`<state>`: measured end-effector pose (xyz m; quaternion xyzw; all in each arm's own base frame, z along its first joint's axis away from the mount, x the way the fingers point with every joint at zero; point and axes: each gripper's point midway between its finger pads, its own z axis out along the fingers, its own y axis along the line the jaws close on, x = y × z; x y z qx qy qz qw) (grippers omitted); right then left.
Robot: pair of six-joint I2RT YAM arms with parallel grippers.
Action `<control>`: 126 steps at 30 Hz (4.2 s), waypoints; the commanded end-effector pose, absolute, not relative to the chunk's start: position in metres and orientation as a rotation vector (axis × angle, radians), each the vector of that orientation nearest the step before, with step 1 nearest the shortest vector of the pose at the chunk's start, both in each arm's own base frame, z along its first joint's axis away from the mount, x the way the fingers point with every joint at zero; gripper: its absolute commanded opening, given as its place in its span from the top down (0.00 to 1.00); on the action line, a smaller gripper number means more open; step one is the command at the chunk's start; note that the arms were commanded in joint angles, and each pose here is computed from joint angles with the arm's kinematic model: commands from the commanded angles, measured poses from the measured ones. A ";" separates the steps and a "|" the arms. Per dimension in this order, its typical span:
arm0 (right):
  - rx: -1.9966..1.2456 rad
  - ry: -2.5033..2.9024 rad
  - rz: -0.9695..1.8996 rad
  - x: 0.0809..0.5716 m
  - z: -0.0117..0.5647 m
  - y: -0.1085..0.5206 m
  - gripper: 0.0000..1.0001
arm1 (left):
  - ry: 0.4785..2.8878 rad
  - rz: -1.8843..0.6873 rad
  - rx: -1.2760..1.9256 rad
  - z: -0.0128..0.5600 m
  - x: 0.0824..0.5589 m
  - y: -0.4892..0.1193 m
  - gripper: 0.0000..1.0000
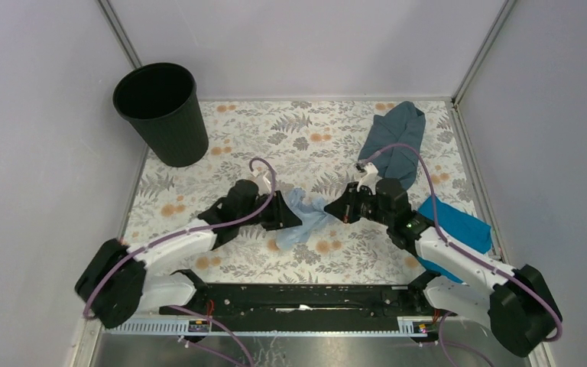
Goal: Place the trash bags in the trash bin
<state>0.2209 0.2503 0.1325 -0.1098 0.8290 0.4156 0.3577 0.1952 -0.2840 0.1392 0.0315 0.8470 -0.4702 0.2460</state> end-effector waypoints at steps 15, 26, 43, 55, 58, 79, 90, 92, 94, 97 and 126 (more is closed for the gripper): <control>-0.344 1.868 1.062 0.206 0.214 0.233 1.00 | 2.288 -1.208 0.196 0.113 0.209 -0.290 0.47; -0.353 1.790 1.143 0.199 0.276 0.238 1.00 | 2.210 -1.333 0.296 0.134 0.182 -0.288 0.01; -0.327 1.792 1.163 0.199 0.292 0.239 1.00 | 1.895 -1.796 0.264 0.191 0.147 -0.315 0.01; -0.317 1.782 1.220 0.198 0.298 0.245 1.00 | 2.162 -1.369 0.201 0.147 0.177 -0.338 0.01; -0.309 1.782 1.222 0.196 0.298 0.243 1.00 | 2.196 -1.331 0.198 0.137 0.185 -0.345 0.01; -0.135 1.946 0.436 0.248 0.217 0.146 1.00 | 2.212 -1.063 0.109 0.122 0.212 -0.230 1.00; -0.219 2.092 1.153 0.204 0.203 0.246 0.28 | 1.954 -1.280 0.161 0.209 0.203 -0.238 1.00; -0.158 2.063 1.286 0.195 0.207 0.258 0.16 | 1.917 -1.312 0.156 0.217 0.203 -0.240 1.00; -0.116 2.044 1.344 0.191 0.204 0.266 0.09 | 1.889 -1.352 0.157 0.223 0.202 -0.243 1.00; -0.066 2.048 1.288 0.204 0.195 0.267 0.08 | 1.880 -1.405 0.167 0.225 0.199 -0.249 1.00; 0.228 1.569 0.944 0.317 0.161 0.220 1.00 | 1.576 -2.004 0.283 0.326 0.131 -0.253 1.00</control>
